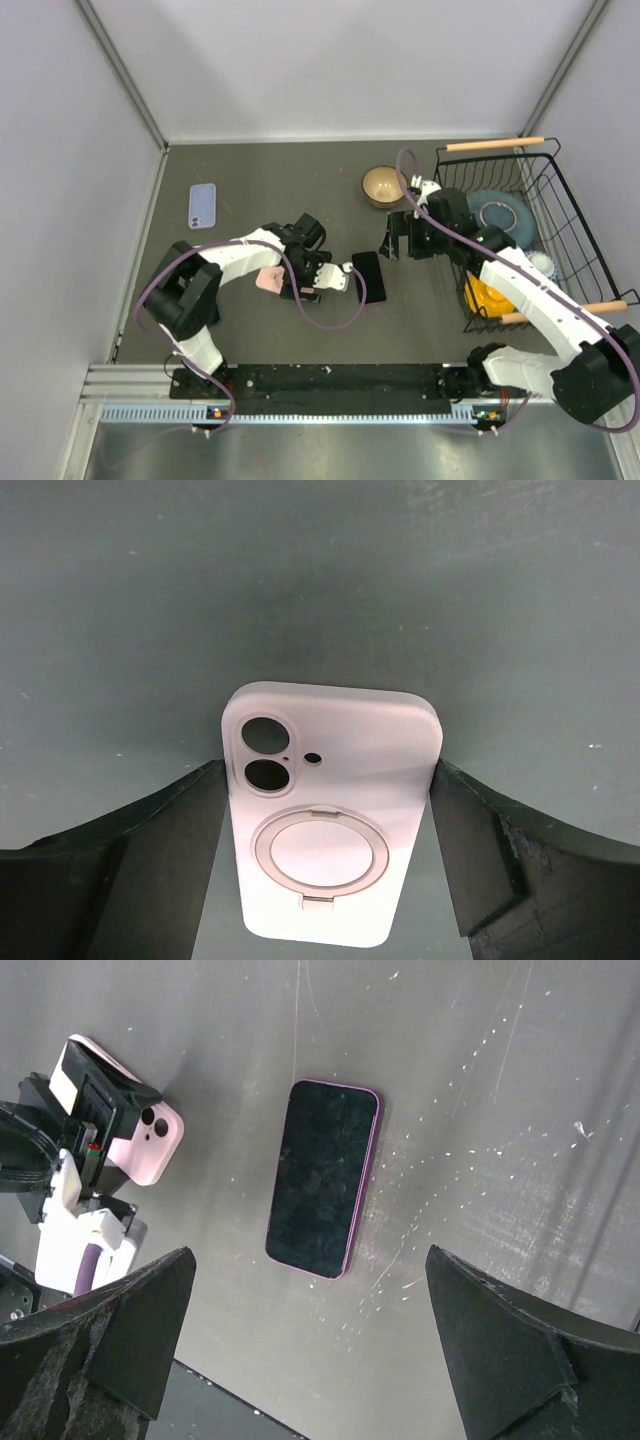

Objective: Put the phone into the phone case

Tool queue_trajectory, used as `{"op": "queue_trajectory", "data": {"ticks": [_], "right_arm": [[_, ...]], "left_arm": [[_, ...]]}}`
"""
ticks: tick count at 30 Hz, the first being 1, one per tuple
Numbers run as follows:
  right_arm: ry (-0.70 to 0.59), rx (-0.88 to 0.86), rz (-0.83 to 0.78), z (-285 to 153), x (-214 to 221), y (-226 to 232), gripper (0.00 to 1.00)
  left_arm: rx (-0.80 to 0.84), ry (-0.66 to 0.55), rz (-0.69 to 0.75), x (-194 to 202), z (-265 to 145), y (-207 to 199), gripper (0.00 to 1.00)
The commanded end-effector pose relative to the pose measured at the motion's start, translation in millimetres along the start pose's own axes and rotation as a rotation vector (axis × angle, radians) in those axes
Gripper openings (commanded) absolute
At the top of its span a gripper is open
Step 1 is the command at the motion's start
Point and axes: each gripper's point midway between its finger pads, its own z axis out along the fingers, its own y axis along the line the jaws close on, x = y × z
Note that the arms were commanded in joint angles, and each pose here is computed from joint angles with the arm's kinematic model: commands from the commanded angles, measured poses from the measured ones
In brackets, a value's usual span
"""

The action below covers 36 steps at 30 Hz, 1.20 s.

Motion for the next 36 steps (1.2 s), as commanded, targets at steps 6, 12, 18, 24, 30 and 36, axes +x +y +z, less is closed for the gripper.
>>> {"op": "queue_trajectory", "data": {"ticks": [6,12,18,24,30,36], "right_arm": [[-0.079,-0.014,0.002,-14.3,-12.3,0.1,0.99],[-0.149,-0.072,-0.004,-34.4,-20.6,12.0,0.99],[-0.311,-0.242,-0.069,-66.0,-33.9,40.5,0.99],[-0.540,-0.567,-0.178,-97.8,-41.4,88.5,0.98],[-0.685,-0.780,-0.285,-104.3,-27.4,111.5,0.87],[-0.787,-0.843,-0.349,-96.6,-10.0,119.3,0.87]], "left_arm": [[0.055,0.019,-0.110,4.6,4.8,-24.0,0.70],[0.029,-0.124,-0.204,-30.7,-28.0,-20.6,0.61],[-0.055,-0.309,-0.183,-61.9,-75.7,-27.3,0.59],[-0.117,-0.496,-0.171,-88.9,-115.7,-40.8,0.61],[-0.094,-0.869,-0.108,-144.4,-176.2,-66.5,0.58],[-0.060,-1.199,-0.109,-174.2,-226.8,-98.8,0.59]]}}
